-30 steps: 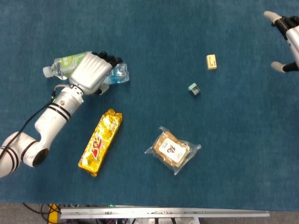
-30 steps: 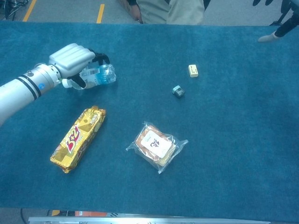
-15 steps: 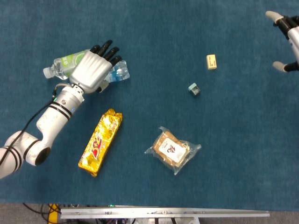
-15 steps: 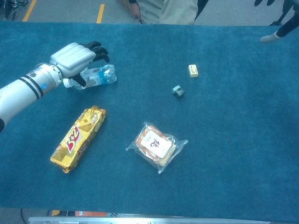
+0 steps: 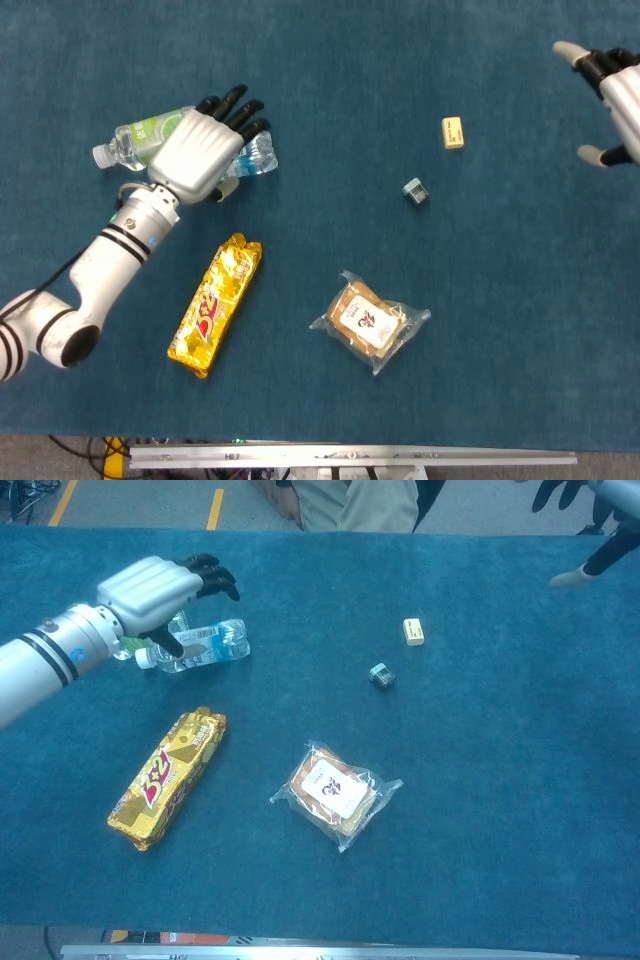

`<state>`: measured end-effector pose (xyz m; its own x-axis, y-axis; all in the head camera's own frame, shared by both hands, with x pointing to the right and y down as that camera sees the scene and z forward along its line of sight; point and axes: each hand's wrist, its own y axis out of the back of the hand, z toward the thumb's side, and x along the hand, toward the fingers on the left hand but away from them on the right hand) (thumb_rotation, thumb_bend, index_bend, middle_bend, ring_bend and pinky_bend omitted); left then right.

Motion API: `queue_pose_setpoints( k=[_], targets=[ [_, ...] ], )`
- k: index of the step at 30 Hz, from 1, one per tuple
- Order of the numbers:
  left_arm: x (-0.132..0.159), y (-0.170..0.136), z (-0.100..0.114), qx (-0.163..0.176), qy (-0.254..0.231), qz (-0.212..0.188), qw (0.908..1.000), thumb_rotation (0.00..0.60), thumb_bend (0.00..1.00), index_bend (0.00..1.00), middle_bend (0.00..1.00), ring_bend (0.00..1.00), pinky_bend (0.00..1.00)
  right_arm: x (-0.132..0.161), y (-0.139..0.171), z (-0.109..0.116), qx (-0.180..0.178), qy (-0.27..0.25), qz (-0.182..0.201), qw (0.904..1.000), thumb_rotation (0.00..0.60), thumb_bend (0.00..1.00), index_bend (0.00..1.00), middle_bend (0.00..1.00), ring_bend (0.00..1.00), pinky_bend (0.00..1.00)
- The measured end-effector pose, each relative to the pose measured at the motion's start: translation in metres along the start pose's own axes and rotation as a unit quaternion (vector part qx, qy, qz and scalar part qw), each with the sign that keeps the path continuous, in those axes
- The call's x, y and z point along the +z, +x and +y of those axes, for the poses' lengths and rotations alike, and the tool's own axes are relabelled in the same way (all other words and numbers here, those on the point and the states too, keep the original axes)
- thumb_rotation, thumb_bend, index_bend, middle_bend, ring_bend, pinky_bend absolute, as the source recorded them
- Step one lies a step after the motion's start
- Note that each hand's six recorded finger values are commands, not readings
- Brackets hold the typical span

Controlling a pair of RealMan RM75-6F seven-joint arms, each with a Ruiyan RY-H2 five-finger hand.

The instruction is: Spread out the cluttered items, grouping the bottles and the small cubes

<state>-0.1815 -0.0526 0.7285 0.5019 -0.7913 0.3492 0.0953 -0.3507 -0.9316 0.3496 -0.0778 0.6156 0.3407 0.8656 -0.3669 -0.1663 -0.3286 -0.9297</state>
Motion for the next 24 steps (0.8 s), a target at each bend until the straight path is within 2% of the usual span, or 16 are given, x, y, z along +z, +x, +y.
queue_pose_setpoints(
  k=[8, 16, 24],
  targets=[
    [-0.023, -0.017, 0.024, 0.037, -0.032, 0.045, 0.9978, 0.600, 0.26, 0.20, 0.15, 0.05, 0.22, 0.020, 0.001, -0.011, 0.017, 0.039, 0.034, 0.9985, 0.600, 0.01, 0.20, 0.36, 0.32, 0.47],
    [-0.058, -0.048, 0.043, 0.069, -0.053, 0.095, 0.9917, 0.600, 0.26, 0.20, 0.15, 0.05, 0.22, 0.046, -0.001, -0.027, 0.031, 0.063, 0.064, 0.9955, 0.600, 0.01, 0.20, 0.36, 0.32, 0.47],
    [-0.073, -0.082, 0.057, 0.094, -0.055, 0.098, 0.9892, 0.600, 0.26, 0.20, 0.16, 0.05, 0.22, 0.075, -0.006, -0.044, 0.044, 0.072, 0.096, 0.9918, 0.600, 0.01, 0.20, 0.36, 0.32, 0.47]
  ],
)
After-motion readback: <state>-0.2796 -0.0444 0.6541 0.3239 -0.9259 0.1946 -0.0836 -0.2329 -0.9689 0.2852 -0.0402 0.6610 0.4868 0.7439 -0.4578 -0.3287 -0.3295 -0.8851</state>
